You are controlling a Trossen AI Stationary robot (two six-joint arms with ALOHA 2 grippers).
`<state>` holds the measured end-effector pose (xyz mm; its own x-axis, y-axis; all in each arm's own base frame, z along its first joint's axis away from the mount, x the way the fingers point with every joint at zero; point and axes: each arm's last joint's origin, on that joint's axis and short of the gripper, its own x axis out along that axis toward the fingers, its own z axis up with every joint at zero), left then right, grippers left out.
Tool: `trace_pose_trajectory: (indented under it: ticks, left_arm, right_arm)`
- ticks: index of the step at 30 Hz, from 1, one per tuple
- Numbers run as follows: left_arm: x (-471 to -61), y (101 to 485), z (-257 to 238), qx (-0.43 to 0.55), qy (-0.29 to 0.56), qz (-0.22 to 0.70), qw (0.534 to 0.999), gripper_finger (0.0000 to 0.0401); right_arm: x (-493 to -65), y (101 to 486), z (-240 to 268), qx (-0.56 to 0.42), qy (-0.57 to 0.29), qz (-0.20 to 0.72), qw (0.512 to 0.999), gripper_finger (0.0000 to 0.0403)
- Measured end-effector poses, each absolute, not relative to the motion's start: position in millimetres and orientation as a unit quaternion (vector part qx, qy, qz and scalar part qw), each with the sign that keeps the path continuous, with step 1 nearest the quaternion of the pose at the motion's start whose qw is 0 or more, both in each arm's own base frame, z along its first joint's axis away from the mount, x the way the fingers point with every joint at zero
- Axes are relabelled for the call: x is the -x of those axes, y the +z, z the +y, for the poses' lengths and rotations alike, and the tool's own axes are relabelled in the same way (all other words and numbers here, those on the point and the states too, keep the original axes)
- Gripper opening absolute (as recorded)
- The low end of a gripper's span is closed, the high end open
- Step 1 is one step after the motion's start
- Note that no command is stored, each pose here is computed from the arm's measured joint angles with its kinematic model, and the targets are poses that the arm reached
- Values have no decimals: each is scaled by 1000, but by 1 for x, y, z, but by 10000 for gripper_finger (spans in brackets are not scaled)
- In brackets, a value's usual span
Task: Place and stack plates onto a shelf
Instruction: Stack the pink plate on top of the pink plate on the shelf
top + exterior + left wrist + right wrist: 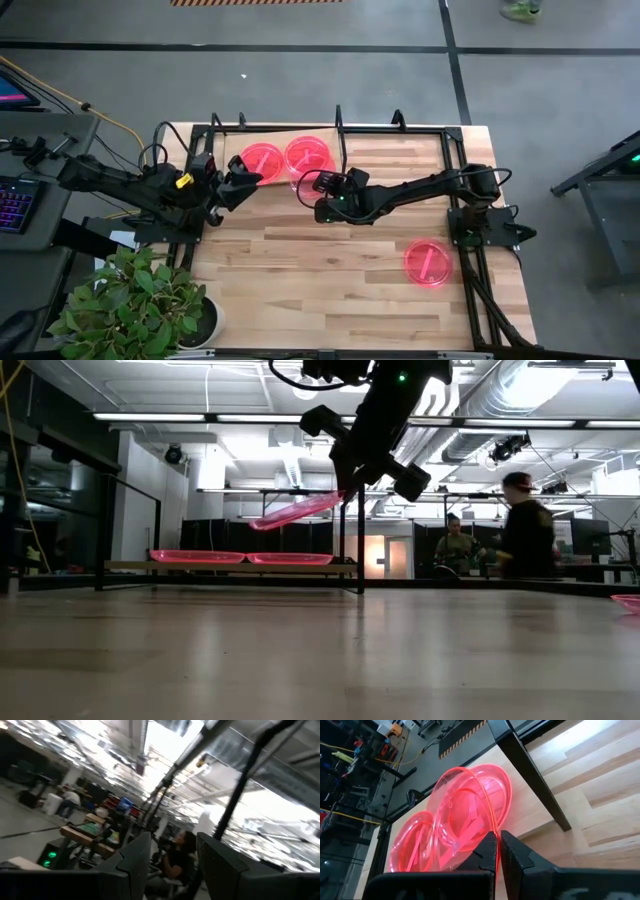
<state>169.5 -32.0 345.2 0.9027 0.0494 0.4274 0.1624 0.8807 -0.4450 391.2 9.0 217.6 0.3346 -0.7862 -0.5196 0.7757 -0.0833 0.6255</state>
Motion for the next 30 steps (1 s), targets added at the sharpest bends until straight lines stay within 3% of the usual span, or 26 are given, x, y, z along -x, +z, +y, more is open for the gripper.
trace_pose_trajectory:
  ticks: [5,15,25,30]
  left_arm:
    - [-170,345,-32,211,-86,-210,951,149]
    - [-168,347,-25,200,-76,-217,953,149]
    - [-167,349,-19,217,-54,-232,947,149]
    - [-167,349,-18,223,-53,-232,945,149]
  right_arm:
    - [-391,218,7,-460,-579,-15,673,0]
    - [-396,212,-12,-468,-588,-22,660,0]
    - [-412,167,-52,-537,-614,-121,566,0]
    - [-420,155,-57,-559,-602,-132,554,0]
